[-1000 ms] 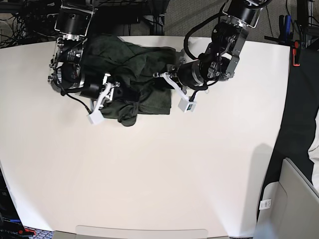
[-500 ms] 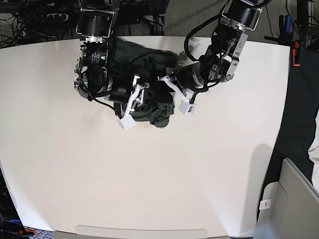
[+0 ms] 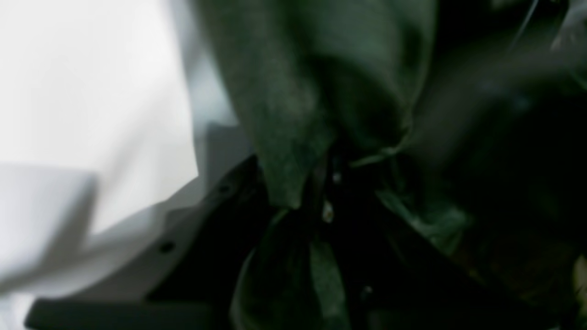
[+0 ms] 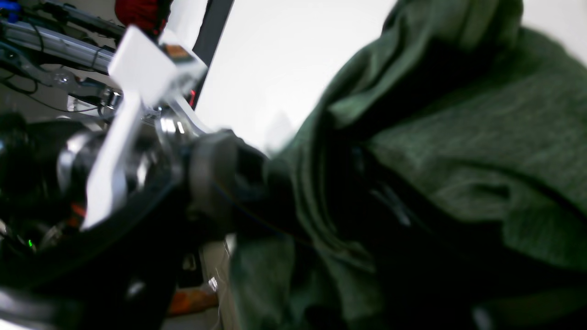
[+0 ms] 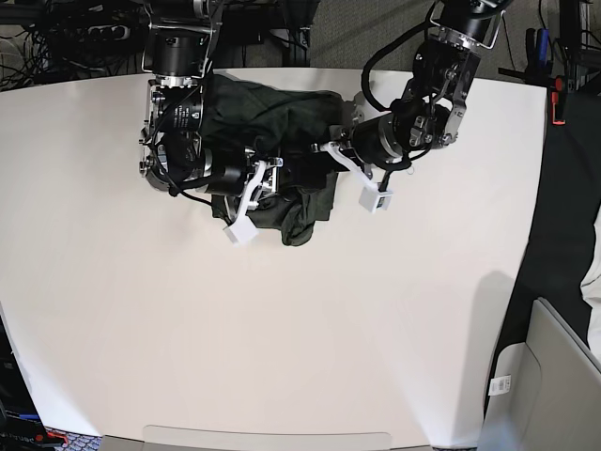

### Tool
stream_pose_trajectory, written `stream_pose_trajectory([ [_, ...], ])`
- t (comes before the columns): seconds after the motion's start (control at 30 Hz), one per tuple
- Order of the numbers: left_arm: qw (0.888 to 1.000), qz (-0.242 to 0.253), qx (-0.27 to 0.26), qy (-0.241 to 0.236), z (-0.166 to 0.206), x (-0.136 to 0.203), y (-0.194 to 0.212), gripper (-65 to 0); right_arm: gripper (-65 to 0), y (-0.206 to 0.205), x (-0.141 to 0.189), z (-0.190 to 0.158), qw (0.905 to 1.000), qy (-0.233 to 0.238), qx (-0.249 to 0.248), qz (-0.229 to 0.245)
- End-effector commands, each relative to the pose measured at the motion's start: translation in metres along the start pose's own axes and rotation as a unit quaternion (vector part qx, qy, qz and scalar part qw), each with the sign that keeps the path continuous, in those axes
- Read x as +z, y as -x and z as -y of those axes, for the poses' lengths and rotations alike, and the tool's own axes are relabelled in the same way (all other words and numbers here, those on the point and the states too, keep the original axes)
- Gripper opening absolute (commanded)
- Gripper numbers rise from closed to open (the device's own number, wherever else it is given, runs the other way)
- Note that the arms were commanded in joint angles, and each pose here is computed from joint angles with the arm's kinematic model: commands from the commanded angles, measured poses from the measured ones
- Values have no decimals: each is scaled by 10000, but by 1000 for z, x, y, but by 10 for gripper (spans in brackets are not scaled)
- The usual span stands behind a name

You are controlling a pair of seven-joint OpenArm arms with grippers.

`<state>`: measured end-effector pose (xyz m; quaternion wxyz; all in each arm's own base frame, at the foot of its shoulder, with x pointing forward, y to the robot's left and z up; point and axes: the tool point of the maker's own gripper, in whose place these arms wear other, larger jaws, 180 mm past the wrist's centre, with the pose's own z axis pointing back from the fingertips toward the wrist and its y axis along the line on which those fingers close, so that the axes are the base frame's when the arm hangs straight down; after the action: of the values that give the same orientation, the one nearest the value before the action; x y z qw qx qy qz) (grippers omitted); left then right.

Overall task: Fold the T-shirt properly
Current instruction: 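Fold the other shirt end with the right gripper toward the left gripper, then grasp the shirt's side edge with the right gripper beside the left gripper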

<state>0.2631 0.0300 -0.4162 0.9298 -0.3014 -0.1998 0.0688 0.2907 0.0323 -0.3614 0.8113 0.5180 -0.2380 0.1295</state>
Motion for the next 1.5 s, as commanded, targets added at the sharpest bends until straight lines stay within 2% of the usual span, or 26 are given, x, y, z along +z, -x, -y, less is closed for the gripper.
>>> stream_pose_trajectory([
  [0.0, 9983, 111, 113, -557, -26, 6, -9, -512, -263, -17, 2, -9, 9996, -144, 161, 208],
  [0.13, 9967, 168, 318, -727, -32, 11, -10, -472, -256, -25, 18, -5, 9989, -2, 359, 293],
  [0.37, 9973, 229, 263, -645, -25, 17, -8, -475, -256, -30, 33, -6, 9981, -80, 391, 466],
  [0.6, 9956, 605, 278, -664, -29, 44, -19, -475, -256, -22, 53, 2, 9977, 160, 513, 406],
  [0.73, 9954, 642, 269, -661, -29, 46, -22, -475, -256, -19, 87, 14, 9953, 548, 646, 471],
  [0.9, 9956, 624, 251, -648, -28, 45, -21, -475, -256, -16, 144, 29, 9878, 1170, 750, 704],
  [1.07, 9958, 604, 260, -631, -27, 43, -19, -475, -256, -4, 186, 39, 9787, 1759, 860, 625],
  [1.13, 9960, 588, 262, -626, -27, 43, -18, -475, -256, 2, 193, 38, 9727, 2026, 1049, 417],
  [1.2, 9959, 550, 299, -655, -30, 41, -16, -475, -256, 4, 197, 36, 9628, 2346, 1328, 206],
  [1.37, 9960, 474, 417, -633, -30, 34, -10, -475, -256, 9, 209, 31, 9181, 3274, 2177, -501],
  [1.43, 9960, 474, 417, -633, -30, 34, -10, -475, -256, 13, 208, 31, 9101, 3399, 2278, -653],
  [1.47, 9960, 474, 417, -633, -30, 34, -10, -475, -256, 16, 209, 32, 9099, 3409, 2260, -688],
])
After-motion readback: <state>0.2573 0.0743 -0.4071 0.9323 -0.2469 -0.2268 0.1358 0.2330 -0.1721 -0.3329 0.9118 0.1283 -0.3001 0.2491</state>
